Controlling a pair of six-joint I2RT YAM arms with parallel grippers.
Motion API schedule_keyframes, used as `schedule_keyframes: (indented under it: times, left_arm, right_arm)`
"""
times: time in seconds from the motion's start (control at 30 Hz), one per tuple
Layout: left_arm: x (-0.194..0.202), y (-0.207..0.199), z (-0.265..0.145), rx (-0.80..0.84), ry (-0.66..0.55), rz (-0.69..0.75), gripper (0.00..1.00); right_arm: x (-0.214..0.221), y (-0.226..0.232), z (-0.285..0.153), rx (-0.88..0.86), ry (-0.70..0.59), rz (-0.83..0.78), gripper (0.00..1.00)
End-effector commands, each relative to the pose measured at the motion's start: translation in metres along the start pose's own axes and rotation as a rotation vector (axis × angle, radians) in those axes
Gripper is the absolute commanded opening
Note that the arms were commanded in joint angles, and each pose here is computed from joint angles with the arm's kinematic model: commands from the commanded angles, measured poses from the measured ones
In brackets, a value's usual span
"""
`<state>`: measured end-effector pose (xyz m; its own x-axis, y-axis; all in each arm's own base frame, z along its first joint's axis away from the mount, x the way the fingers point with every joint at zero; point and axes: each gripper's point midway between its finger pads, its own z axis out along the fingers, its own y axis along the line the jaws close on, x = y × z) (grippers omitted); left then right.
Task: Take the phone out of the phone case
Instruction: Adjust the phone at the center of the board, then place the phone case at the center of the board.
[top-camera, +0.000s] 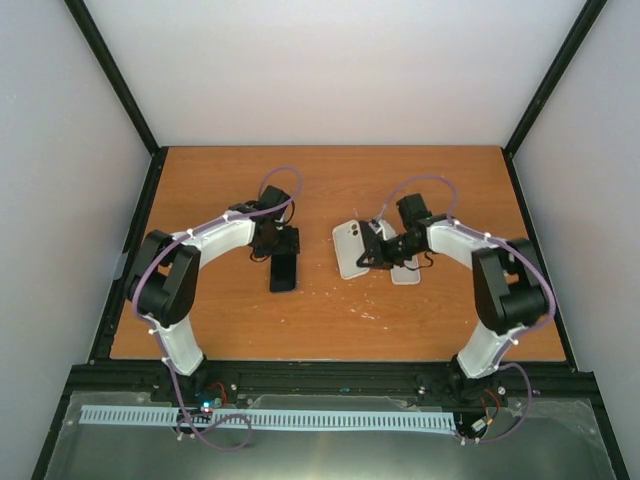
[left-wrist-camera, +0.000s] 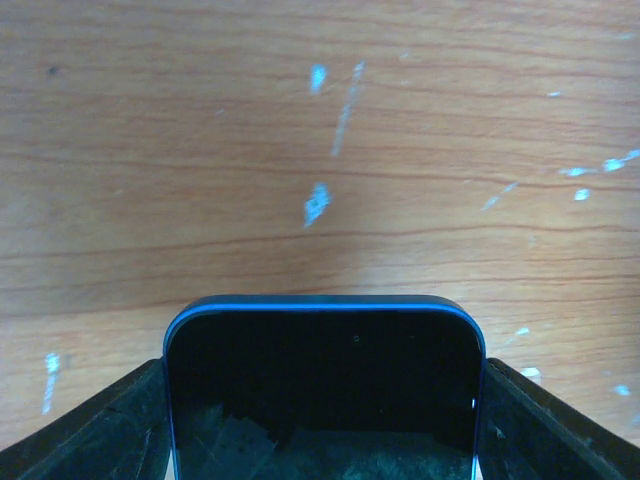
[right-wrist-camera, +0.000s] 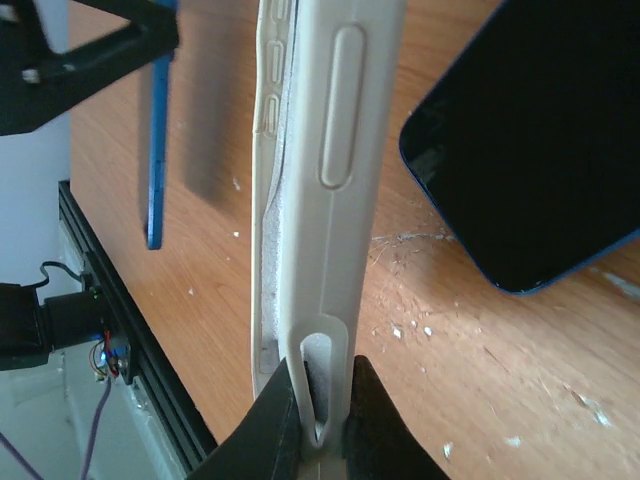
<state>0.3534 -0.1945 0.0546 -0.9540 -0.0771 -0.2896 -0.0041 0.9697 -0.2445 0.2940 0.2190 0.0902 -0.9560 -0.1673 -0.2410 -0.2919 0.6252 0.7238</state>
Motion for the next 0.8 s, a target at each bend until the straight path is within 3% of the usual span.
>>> schedule_keyframes:
  times: [0.0, 0.2, 0.53, 0.77]
  left_arm:
    - [0.003, 0.020, -0.003, -0.137, -0.011, -0.043, 0.56]
    - [0.001, 0.017, 0.016, -0.141, 0.004, -0.025, 0.56]
    - [-0.039, -0.011, 0.040, -0.145, -0.023, 0.049, 0.56]
    - [-0.065, -0.035, 0.059, -0.119, -0.021, 0.100, 0.56]
  right_arm:
    - [-0.006, 0.011, 0.023, -0.067, 0.072, 0.059, 0.03]
    - [-0.005, -0.019, 0.001, 0.023, 0.036, 0.093, 0.03]
    - [0.016, -0.098, -0.139, 0.183, -0.103, 0.131, 0.03]
    - [0.058, -0.136, -0.157, 0.210, 0.045, 0.131, 0.03]
